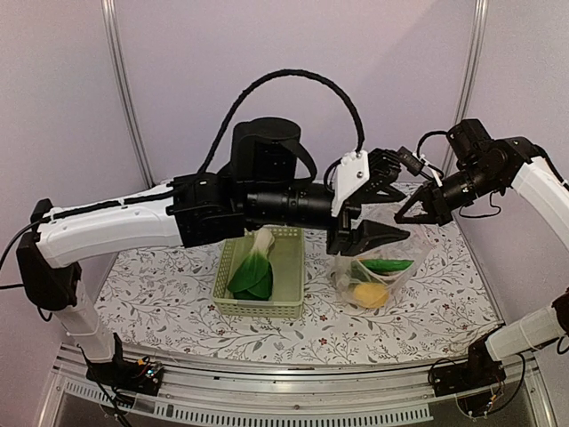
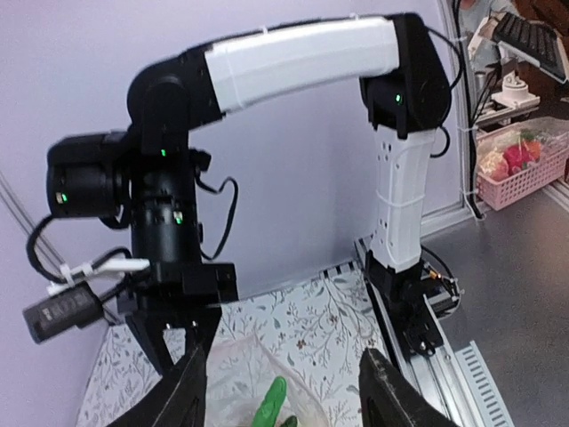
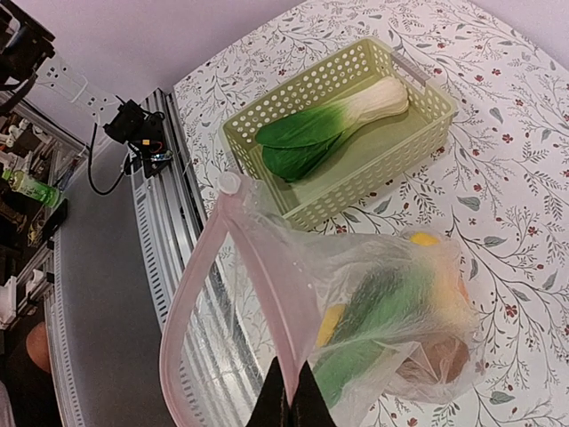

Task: Place the food in the zip-top bag and seal the zipper
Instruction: Adjust the zipper food storage bag at the center of the board.

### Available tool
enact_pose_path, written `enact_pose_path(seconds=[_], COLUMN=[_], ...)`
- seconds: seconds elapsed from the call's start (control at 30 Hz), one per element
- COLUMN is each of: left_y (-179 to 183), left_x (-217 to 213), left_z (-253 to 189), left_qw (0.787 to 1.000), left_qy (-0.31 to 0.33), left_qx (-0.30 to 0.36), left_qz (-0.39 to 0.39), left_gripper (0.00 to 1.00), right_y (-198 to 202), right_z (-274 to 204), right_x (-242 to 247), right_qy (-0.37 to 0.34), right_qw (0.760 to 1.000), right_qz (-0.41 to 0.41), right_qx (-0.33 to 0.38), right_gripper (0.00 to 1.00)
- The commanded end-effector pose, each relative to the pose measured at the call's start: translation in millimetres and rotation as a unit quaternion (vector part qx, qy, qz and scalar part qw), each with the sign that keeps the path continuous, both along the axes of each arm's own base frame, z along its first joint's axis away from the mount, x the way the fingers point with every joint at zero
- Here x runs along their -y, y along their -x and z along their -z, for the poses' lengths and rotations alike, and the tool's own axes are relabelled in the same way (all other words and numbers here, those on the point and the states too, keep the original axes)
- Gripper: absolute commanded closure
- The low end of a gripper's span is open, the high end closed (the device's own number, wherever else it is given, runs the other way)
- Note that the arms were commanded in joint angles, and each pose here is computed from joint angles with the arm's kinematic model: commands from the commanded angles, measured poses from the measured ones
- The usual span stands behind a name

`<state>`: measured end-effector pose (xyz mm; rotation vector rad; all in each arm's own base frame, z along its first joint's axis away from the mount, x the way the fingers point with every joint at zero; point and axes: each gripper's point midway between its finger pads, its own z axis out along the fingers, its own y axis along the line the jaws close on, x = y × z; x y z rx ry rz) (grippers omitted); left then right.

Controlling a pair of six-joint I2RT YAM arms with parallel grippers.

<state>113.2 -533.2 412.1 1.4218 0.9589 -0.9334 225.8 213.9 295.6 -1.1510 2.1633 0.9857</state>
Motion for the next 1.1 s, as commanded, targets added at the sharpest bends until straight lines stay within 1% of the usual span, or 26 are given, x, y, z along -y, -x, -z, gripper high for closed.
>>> enact_pose_path(seconds=[0.0, 0.1, 0.23, 0.3, 0.4, 0.47, 0.5, 0.57, 0.6, 0.63, 0.67, 0.7, 0.77, 0.8, 0.83, 0.9, 0.93, 1.0, 1.07], left_y=[-3, -8, -18, -21, -30, -34, -40, -48, -55, -64, -75, -98, -149, -166, -174, -176, -173, -168, -168], left_x=[4, 12, 23, 26, 29, 30, 30, 31, 32, 34, 35, 35, 34, 36, 39, 45, 48, 52, 53], left_z=[107, 132, 155, 166, 178, 182, 178, 169, 161, 154, 146, 140, 130, 123, 113, 89, 81, 81, 97], left_qw=[0.981, 0.971, 0.957, 0.952, 0.944, 0.941, 0.940, 0.939, 0.940, 0.939, 0.937, 0.927, 0.900, 0.891, 0.889, 0.892, 0.896, 0.904, 0.909], left_qy=[-0.189, -0.234, -0.279, -0.296, -0.315, -0.323, -0.319, -0.310, -0.298, -0.287, -0.275, -0.261, -0.231, -0.219, -0.202, -0.155, -0.135, -0.111, -0.116], left_qx=[-0.030, 0.000, 0.013, 0.018, 0.030, 0.036, 0.042, 0.061, 0.076, 0.096, 0.120, 0.153, 0.211, 0.231, 0.239, 0.245, 0.244, 0.233, 0.213], left_qz=[-0.037, -0.056, -0.073, -0.075, -0.092, -0.100, -0.116, -0.134, -0.147, -0.162, -0.180, -0.222, -0.304, -0.322, -0.334, -0.347, -0.345, -0.339, -0.338], left_gripper=[0.40, 0.37, 0.37, 0.39, 0.47, 0.58, 0.66, 0.77, 0.82, 0.88, 0.96, 1.00, 1.00, 1.00, 1.00, 1.00, 1.00, 0.99, 0.96], right_y=[3, 4, 5, 6, 6, 6, 5, 1, -4, -12, -23, -34, -58, -71, -85, -107, -113, -111, -103], right_z=[-6, -5, -3, -2, 0, 1, 2, 3, 3, 3, 2, -3, -20, -33, -45, -63, -63, -57, -43], right_x=[1, 2, 3, 4, 6, 7, 7, 8, 10, 12, 16, 19, 27, 33, 41, 55, 59, 56, 48], right_qy=[-0.005, -0.002, 0.003, 0.005, 0.009, 0.012, 0.014, 0.020, 0.027, 0.037, 0.050, 0.058, 0.070, 0.069, 0.068, 0.074, 0.080, 0.075, 0.063], right_qw=[1.000, 1.000, 1.000, 1.000, 1.000, 1.000, 1.000, 0.999, 0.999, 0.997, 0.995, 0.992, 0.984, 0.979, 0.973, 0.960, 0.956, 0.960, 0.968], right_qz=[0.001, 0.002, 0.004, 0.006, 0.009, 0.011, 0.012, 0.018, 0.026, 0.039, 0.060, 0.082, 0.121, 0.144, 0.169, 0.210, 0.221, 0.214, 0.193], right_qx=[0.015, 0.015, 0.013, 0.013, 0.015, 0.017, 0.018, 0.027, 0.036, 0.049, 0.061, 0.073, 0.106, 0.127, 0.142, 0.169, 0.174, 0.166, 0.147], right_gripper=[1.00, 1.00, 1.00, 1.00, 1.00, 1.00, 1.00, 1.00, 1.00, 1.00, 1.00, 1.00, 1.00, 1.00, 1.00, 1.00, 1.00, 1.00, 1.00])
